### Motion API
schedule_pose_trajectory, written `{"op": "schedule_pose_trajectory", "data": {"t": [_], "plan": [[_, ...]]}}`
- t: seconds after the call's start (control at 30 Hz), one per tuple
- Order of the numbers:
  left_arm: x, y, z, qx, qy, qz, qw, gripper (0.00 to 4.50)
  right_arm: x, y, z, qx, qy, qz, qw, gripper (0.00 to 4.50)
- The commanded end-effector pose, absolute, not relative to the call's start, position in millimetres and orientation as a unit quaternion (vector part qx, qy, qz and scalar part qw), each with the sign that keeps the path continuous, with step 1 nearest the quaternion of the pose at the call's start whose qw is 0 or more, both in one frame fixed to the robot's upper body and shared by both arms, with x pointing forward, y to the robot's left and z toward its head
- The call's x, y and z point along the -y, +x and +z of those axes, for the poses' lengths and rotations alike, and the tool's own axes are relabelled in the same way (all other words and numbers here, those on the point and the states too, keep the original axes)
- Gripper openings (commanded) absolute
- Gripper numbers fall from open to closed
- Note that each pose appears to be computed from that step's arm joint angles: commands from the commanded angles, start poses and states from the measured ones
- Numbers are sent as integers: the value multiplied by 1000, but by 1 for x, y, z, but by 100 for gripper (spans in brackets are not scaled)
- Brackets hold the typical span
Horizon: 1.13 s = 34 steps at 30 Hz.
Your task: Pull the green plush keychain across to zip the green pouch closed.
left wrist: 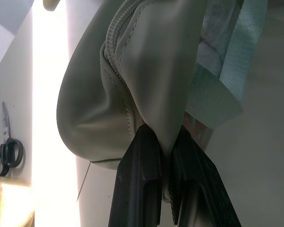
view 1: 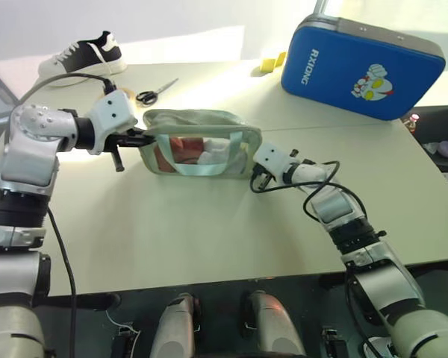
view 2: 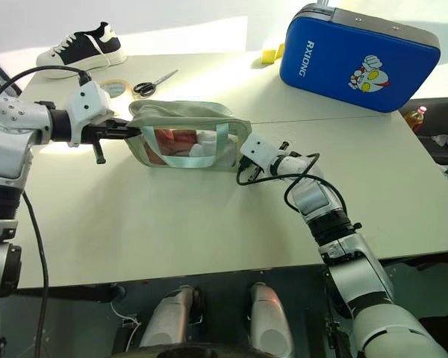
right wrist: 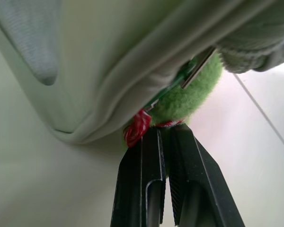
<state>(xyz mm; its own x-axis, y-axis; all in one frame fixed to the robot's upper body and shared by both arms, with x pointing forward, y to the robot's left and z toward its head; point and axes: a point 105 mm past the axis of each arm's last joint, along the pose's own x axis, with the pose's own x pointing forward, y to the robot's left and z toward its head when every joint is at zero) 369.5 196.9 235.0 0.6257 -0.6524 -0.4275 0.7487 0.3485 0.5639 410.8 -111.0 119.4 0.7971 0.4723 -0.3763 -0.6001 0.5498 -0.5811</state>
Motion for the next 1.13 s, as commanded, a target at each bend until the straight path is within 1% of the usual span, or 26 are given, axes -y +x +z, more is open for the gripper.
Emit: {"op": "schedule_pose_trajectory", "data": {"t": [0.03, 0.07, 0.1, 0.17, 0.23, 0.27, 0.3, 0.33, 0.37, 0.5, 0.57, 0.67, 0.73, 0.77, 0.83, 0.87, 0.9, 0.97, 1.03, 1.13], "plan": [[-199, 366, 248, -44, 387, -417, 821, 0, 111, 412, 115, -103, -339, 311, 882, 14], [-199, 366, 248, -44, 387, -416, 821, 0, 110, 412, 125, -98, -307, 315, 893, 14], [-199, 366, 248, -44, 387, -416, 822, 0, 109, 412, 137, -93, -273, 323, 901, 77], [-199, 367, 248, -43, 387, -415, 822, 0, 109, 411, 155, -83, -234, 330, 911, 151], [-199, 367, 248, -43, 388, -414, 823, 0, 119, 411, 180, -68, -238, 325, 913, 259], [-199, 367, 248, -42, 387, -413, 823, 0, 126, 409, 197, -59, -238, 323, 914, 311], [-199, 367, 248, -42, 388, -413, 823, 0, 131, 407, 212, -50, -240, 325, 913, 354], [-199, 368, 248, -42, 388, -413, 823, 0, 135, 405, 221, -47, -240, 327, 913, 415], [-199, 368, 248, -42, 388, -412, 823, 0, 141, 401, 233, -42, -248, 332, 909, 446], [-200, 370, 248, -40, 382, -409, 828, 0, 159, 380, 279, -35, -245, 382, 890, 446], [-200, 372, 250, -39, 374, -408, 832, 0, 159, 365, 291, -41, -227, 425, 875, 446], [-201, 370, 256, -34, 350, -416, 839, 113, 151, 344, 302, -44, -203, 482, 851, 450], [-205, 367, 263, -33, 317, -424, 848, 225, 148, 341, 303, -45, -198, 484, 852, 450], [-208, 365, 267, -32, 301, -427, 852, 259, 148, 341, 303, -46, -197, 481, 853, 450], [-220, 363, 280, -29, 254, -418, 872, 349, 146, 340, 300, -45, -201, 476, 855, 450], [-226, 359, 283, -33, 238, -417, 877, 408, 146, 340, 299, -45, -202, 473, 857, 450], [-231, 357, 285, -38, 229, -413, 881, 448, 146, 340, 298, -44, -202, 470, 858, 450], [-238, 351, 289, -45, 214, -411, 885, 448, 146, 339, 299, -39, -193, 467, 862, 450], [-240, 347, 295, -35, 203, -408, 889, 448, 148, 338, 301, -36, -190, 461, 866, 450], [-250, 352, 304, -14, 189, -378, 906, 448, 151, 339, 302, -33, -187, 453, 871, 450]]}}
